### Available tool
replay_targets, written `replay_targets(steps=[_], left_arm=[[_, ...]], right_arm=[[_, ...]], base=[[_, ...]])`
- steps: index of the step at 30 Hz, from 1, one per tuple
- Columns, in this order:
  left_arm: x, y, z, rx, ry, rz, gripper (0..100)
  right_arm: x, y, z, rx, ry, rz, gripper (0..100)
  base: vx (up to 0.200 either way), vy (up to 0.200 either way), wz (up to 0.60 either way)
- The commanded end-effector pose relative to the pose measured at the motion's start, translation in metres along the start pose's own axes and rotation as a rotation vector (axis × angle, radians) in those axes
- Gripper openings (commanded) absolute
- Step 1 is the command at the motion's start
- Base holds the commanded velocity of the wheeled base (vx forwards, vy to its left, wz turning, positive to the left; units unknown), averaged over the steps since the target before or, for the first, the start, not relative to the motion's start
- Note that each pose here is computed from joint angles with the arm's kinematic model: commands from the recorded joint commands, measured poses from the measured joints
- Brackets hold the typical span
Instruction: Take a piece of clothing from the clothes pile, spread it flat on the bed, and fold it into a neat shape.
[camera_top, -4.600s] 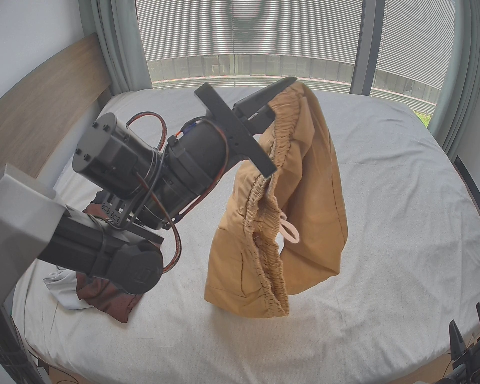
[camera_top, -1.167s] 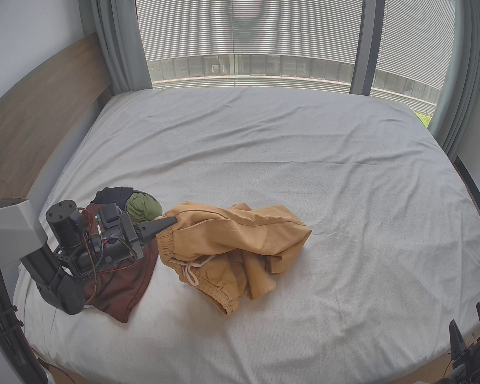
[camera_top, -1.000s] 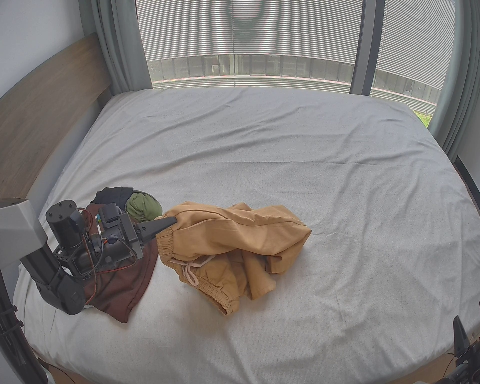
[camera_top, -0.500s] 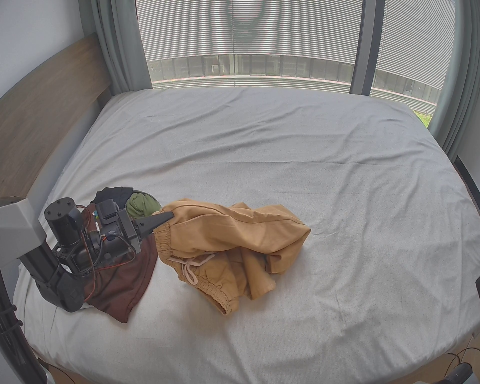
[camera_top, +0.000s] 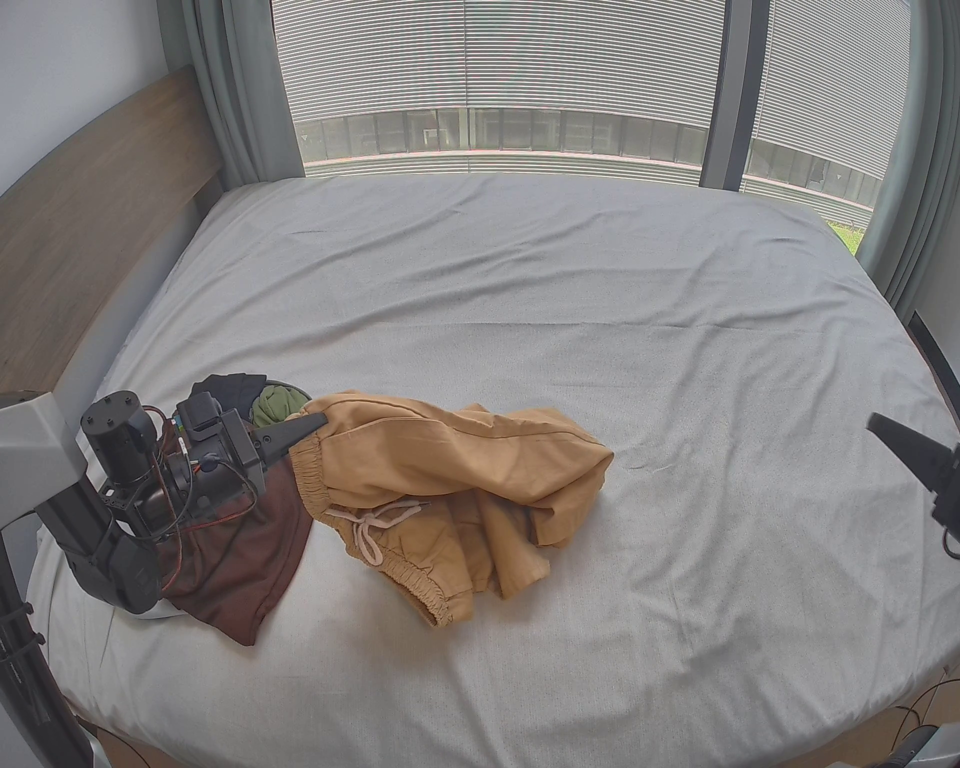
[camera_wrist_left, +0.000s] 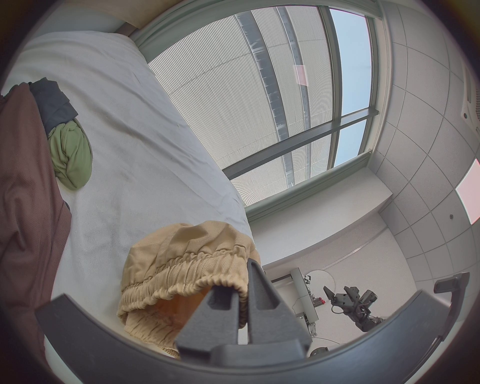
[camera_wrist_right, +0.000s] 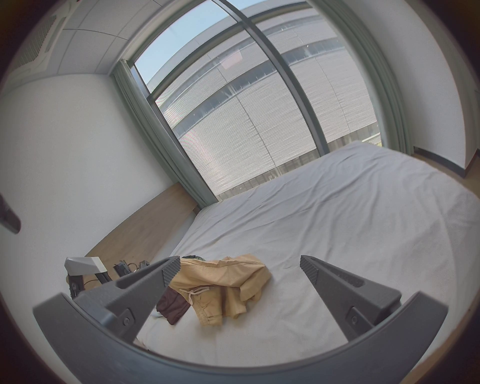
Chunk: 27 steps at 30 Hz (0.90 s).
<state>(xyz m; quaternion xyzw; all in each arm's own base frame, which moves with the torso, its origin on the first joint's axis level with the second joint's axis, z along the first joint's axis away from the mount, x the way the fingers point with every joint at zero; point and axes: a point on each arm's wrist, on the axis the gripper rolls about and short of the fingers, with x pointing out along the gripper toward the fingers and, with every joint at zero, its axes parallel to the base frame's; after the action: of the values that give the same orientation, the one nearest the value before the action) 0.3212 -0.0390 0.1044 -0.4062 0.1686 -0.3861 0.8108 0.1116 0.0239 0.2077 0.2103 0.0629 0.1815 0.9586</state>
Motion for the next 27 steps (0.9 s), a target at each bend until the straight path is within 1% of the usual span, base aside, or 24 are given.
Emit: replay_targets(steps=[1,2,3,6,9,15,17,18,23,25,26,27], left_arm=[[-0.004,0.014,0.004,0.002,-0.017,0.032,0],[-0.003,0.015,0.004,0.001,-0.016,0.032,0],[-0.003,0.017,0.003,-0.003,-0.013,0.037,0],[-0.002,0.02,0.001,0.01,-0.007,0.042,0],[-0.002,0.02,-0.002,0.033,0.001,0.04,0],[0.002,0.016,-0.007,0.038,0.019,0.028,0],[0.002,0.016,-0.007,0.039,0.018,0.029,0],[0.002,0.016,-0.007,0.039,0.018,0.029,0],[0.002,0.017,-0.006,0.054,0.016,0.033,0],[0.001,0.018,-0.006,0.065,0.014,0.035,0],[0.001,0.018,-0.006,0.076,0.011,0.038,0],[0.001,0.018,-0.006,0.079,0.01,0.039,0]], right_arm=[[0.086,-0.017,-0.013,0.119,0.168,0.054,100],[0.088,-0.017,-0.013,0.13,0.171,0.062,100],[0.098,-0.019,-0.012,0.168,0.189,0.081,100],[0.114,-0.023,-0.015,0.206,0.221,0.095,100],[0.13,-0.03,-0.022,0.21,0.226,0.1,100],[0.158,-0.042,-0.04,0.2,0.217,0.113,100],[0.168,-0.048,-0.049,0.204,0.232,0.106,100],[0.168,-0.048,-0.049,0.204,0.232,0.106,100],[0.193,-0.068,-0.08,0.223,0.288,0.085,100],[0.197,-0.072,-0.086,0.227,0.296,0.085,100],[0.203,-0.078,-0.099,0.232,0.313,0.079,100],[0.205,-0.08,-0.104,0.235,0.319,0.077,100]], base=[[0.0,0.0,0.0],[0.0,0.0,0.0],[0.0,0.0,0.0],[0.0,0.0,0.0],[0.0,0.0,0.0],[0.0,0.0,0.0],[0.0,0.0,0.0],[0.0,0.0,0.0],[0.0,0.0,0.0],[0.0,0.0,0.0],[0.0,0.0,0.0],[0.0,0.0,0.0]])
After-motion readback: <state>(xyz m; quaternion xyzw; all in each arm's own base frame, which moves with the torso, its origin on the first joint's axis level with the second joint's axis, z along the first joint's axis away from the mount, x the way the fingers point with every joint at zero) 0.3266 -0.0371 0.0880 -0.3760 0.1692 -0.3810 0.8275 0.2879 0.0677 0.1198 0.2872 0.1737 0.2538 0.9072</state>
